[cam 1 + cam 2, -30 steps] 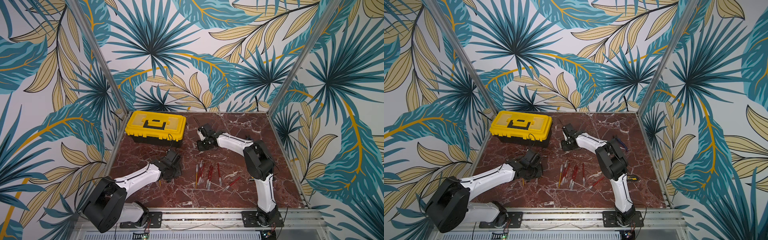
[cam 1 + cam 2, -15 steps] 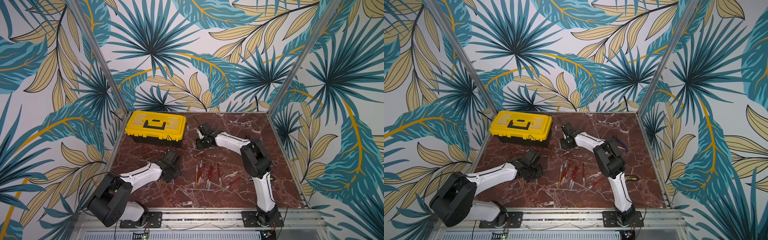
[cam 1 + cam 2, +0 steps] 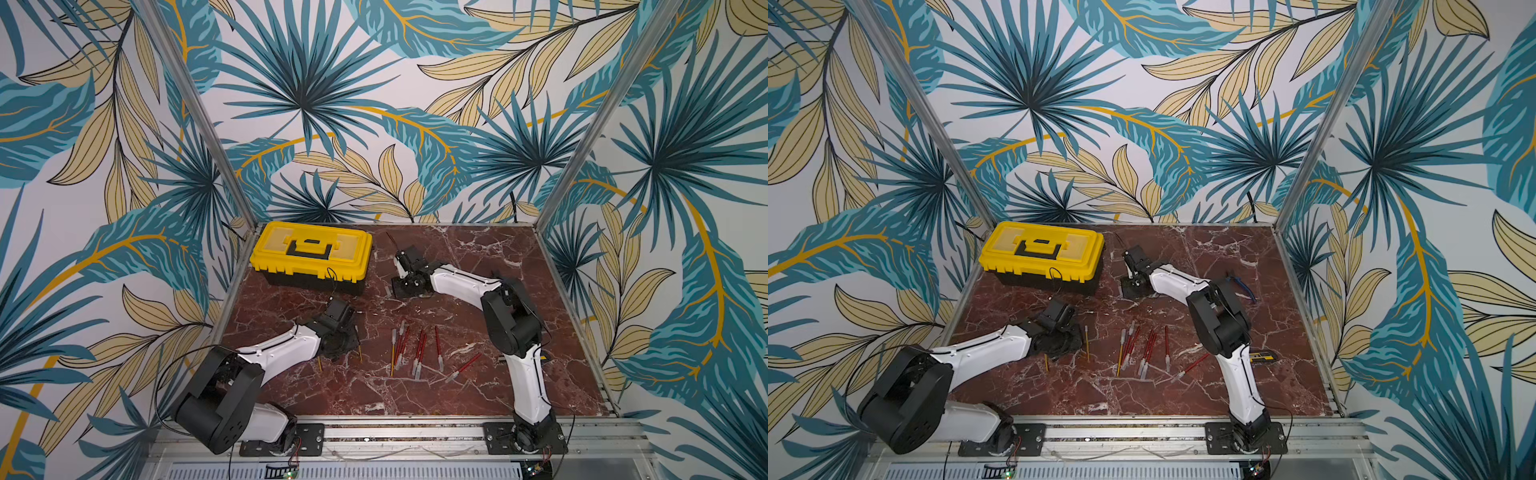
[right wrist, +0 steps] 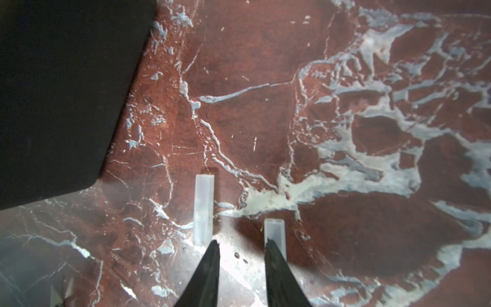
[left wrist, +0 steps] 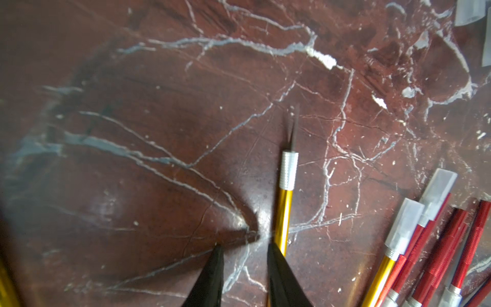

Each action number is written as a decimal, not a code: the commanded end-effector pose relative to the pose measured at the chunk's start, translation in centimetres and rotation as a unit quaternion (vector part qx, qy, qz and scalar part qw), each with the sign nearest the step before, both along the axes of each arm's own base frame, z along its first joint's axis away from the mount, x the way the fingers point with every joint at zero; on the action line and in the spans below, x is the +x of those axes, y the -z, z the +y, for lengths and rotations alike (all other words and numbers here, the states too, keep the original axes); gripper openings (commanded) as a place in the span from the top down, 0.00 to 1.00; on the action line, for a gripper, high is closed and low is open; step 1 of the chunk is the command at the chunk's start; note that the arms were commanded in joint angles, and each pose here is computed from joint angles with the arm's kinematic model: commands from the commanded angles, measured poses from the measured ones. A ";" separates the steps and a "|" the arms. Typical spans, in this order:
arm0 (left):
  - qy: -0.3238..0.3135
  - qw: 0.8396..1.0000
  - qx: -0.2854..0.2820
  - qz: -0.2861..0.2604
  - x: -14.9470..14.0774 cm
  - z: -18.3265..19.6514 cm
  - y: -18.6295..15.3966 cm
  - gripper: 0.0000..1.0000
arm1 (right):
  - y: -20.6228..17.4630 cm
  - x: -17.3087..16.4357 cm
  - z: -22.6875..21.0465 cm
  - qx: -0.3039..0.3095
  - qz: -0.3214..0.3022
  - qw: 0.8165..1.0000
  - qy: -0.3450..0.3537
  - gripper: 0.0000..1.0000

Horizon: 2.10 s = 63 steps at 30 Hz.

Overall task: Remove protective caps from carving knives
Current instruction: Place the carving knife at the center of the board, then move the carving knife to the center of the board.

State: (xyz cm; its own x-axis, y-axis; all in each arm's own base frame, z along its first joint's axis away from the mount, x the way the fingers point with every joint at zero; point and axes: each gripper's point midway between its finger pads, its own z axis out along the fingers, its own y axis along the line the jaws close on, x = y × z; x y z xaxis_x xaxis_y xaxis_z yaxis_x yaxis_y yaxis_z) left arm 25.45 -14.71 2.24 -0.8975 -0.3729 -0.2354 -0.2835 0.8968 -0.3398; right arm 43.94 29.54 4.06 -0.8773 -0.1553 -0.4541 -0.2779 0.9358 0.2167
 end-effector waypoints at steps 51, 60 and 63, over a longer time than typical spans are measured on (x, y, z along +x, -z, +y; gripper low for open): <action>-0.006 1.000 0.008 -0.005 -1.2 1.5 -2.3 0.32 | 3.1 -16.0 8.2 0.025 0.090 0.992 -0.090 0.74; -0.004 1.000 0.003 0.002 -1.1 1.2 -1.8 0.31 | 1.4 -15.9 7.7 0.031 0.069 0.993 -0.089 0.68; -0.003 1.000 0.000 0.001 -1.0 1.0 -1.9 0.31 | 0.1 -16.1 7.4 0.036 0.060 0.994 -0.088 0.68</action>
State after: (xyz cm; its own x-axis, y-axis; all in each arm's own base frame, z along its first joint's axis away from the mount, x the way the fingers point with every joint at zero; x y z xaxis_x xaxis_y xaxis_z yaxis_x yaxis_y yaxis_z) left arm 23.91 -13.46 3.93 -0.8975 -0.3794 -0.2246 -0.2981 0.8975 -0.3248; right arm 28.43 37.67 2.79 -0.8913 -0.2866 -0.3514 -0.4049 0.8519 0.3321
